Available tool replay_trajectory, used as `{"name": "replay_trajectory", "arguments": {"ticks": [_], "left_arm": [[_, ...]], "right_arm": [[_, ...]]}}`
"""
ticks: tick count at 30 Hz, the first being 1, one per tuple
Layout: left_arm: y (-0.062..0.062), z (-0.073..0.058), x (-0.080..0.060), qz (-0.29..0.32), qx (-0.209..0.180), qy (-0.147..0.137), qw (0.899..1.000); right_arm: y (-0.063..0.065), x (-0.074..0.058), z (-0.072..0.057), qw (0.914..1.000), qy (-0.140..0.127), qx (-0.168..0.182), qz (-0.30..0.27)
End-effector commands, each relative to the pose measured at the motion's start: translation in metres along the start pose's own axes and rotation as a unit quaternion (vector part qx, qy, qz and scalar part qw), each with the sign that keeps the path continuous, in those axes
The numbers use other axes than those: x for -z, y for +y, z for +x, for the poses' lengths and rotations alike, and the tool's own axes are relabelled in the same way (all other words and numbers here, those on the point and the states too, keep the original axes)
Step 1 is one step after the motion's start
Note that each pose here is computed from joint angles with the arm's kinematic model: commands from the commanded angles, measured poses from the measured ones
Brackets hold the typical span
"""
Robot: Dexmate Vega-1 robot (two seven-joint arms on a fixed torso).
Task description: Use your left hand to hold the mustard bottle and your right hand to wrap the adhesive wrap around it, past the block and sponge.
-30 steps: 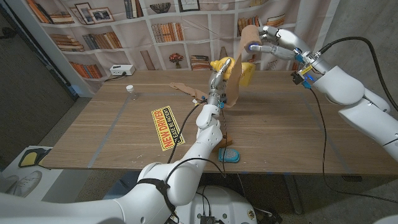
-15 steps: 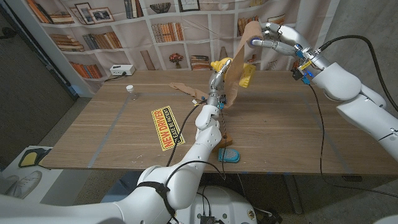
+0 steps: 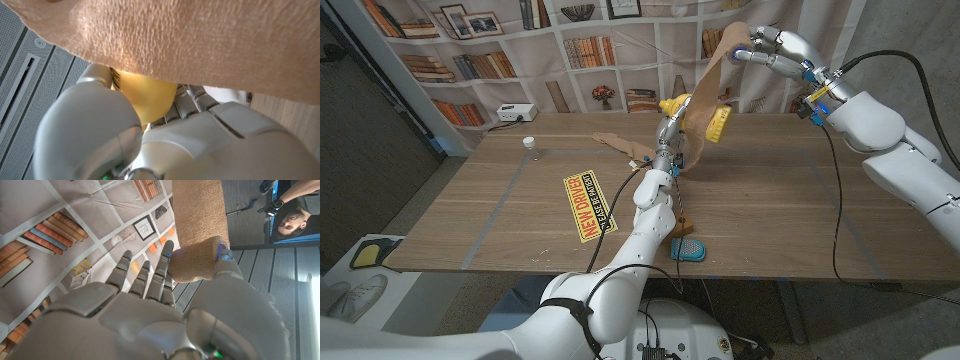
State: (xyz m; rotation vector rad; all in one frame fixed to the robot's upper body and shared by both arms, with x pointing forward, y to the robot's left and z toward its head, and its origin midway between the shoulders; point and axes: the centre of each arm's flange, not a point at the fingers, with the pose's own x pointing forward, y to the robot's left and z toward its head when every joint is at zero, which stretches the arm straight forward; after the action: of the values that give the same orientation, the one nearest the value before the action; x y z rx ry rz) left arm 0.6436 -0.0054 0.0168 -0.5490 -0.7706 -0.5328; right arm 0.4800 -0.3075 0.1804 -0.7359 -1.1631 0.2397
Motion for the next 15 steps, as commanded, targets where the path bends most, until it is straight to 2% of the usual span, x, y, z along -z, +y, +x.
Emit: {"name": "replay_trajectory", "arguments": {"ticks": [1, 10, 15], "left_arm": [[-0.006, -0.007, 0.002, 0.003, 0.012, 0.004, 1.000], [-0.007, -0.016, -0.007, 0.011, 0.015, -0.002, 1.000], [-0.001, -0.025, -0.011, 0.002, 0.000, 0.002, 1.000]], "right_arm": [[-0.018, 0.018, 0.009, 0.9996, 0.020, 0.008, 0.017], [-0.032, 0.024, 0.009, 0.9995, 0.023, 0.021, -0.001], [-0.035, 0.028, 0.004, 0.9991, 0.032, 0.029, 0.001]]}}
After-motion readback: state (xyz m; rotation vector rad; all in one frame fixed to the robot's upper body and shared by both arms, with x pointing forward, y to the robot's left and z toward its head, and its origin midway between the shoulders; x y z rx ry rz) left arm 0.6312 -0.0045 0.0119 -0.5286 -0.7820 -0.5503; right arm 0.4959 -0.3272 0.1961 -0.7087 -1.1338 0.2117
